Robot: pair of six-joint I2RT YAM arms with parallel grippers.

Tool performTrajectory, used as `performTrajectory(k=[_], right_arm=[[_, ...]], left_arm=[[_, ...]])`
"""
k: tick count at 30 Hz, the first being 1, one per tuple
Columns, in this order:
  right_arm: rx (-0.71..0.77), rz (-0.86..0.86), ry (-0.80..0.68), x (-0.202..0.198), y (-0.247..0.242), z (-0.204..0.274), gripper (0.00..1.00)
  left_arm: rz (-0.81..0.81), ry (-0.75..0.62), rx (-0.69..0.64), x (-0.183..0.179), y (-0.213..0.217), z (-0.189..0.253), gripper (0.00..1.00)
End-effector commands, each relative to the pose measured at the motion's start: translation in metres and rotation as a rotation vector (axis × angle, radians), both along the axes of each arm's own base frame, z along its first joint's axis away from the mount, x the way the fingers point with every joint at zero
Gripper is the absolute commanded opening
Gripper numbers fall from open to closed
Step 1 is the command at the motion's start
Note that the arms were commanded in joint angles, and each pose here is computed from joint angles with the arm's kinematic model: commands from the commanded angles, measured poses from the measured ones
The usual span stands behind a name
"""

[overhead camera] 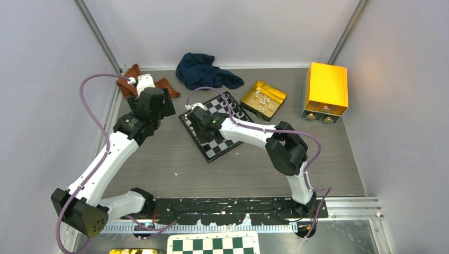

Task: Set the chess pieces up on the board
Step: Place the chess piece on the chessboard.

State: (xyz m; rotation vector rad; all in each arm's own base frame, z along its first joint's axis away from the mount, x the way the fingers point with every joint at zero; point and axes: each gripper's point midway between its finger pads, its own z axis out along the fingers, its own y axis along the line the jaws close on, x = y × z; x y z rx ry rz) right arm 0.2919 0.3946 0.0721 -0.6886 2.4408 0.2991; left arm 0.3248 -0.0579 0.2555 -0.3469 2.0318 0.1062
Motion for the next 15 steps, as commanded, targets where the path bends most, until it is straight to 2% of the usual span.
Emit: performTrajectory(k=[1, 15], right_arm=[[0.059, 0.024, -0.037, 0.006, 0.017, 0.014, 0.01], [0.055, 0.032, -0.033, 0.006, 0.018, 0.004, 0.01]], left_arm=[[0.029, -0.05, -0.005, 0.002, 0.006, 0.013, 0.9], [0.025, -0.046, 0.0, 0.002, 0.006, 0.011, 0.9]])
